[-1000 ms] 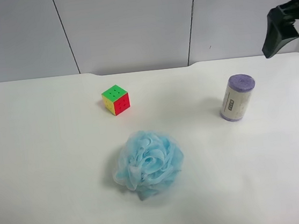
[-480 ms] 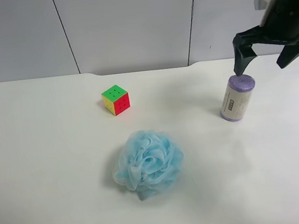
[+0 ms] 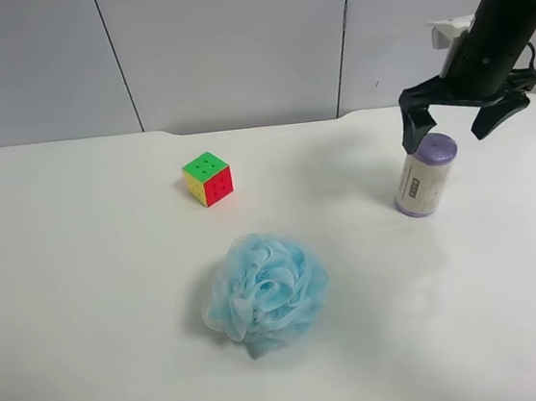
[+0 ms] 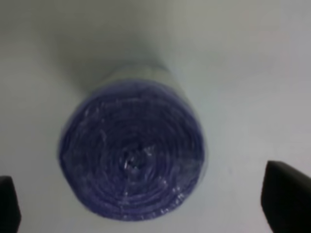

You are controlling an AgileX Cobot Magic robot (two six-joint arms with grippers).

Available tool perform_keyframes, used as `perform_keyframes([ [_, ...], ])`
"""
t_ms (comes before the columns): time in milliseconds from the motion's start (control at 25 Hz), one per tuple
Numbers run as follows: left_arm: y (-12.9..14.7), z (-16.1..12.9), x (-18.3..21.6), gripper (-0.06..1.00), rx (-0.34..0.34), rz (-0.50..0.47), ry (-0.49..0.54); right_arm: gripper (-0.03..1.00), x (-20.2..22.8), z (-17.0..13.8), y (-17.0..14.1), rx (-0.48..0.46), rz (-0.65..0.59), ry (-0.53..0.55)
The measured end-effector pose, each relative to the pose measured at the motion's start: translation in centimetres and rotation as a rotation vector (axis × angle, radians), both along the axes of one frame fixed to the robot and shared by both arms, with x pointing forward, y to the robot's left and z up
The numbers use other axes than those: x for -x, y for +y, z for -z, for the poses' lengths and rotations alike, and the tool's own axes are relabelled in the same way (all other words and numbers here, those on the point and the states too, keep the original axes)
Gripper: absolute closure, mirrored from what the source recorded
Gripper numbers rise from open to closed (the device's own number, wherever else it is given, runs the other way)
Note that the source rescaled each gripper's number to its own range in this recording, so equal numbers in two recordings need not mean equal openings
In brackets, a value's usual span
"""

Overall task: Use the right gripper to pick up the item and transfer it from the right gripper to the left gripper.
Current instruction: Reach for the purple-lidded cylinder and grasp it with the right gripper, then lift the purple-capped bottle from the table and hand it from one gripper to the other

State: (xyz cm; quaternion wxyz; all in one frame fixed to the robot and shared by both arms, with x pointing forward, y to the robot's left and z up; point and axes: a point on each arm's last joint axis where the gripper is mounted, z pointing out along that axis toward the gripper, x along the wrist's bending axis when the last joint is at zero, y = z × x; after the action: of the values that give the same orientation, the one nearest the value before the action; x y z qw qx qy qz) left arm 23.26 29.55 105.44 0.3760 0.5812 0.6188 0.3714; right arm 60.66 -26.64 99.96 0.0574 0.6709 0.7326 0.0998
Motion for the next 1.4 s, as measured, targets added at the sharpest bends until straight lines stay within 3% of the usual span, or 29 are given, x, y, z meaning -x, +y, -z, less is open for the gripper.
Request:
perform_keyframes([
  [680, 0.0, 0.0, 0.0, -0.06, 0.000, 0.000, 0.000, -0.02, -1.7, 4.6, 0.1, 0.006, -0.001, 0.048],
  [760, 0.0, 0.0, 0.0, -0.06, 0.000, 0.000, 0.000, 0.09, -1.7, 4.8, 0.1, 0.006, -0.001, 0.052],
  [880, 0.0, 0.0, 0.0, -0.06, 0.000, 0.000, 0.000, 0.35, -1.7, 4.9, 0.1, 0.007, -0.001, 0.054],
  [1080, 0.0, 0.0, 0.0, -0.06, 0.000, 0.000, 0.000, 0.97, -1.7, 4.9, 0.1, 0.005, 0.000, 0.055],
  [1400, 0.0, 0.0, 0.0, -0.06, 0.000, 0.000, 0.000, 0.97, -1.7, 4.9, 0.1, 0.004, 0.001, 0.056],
])
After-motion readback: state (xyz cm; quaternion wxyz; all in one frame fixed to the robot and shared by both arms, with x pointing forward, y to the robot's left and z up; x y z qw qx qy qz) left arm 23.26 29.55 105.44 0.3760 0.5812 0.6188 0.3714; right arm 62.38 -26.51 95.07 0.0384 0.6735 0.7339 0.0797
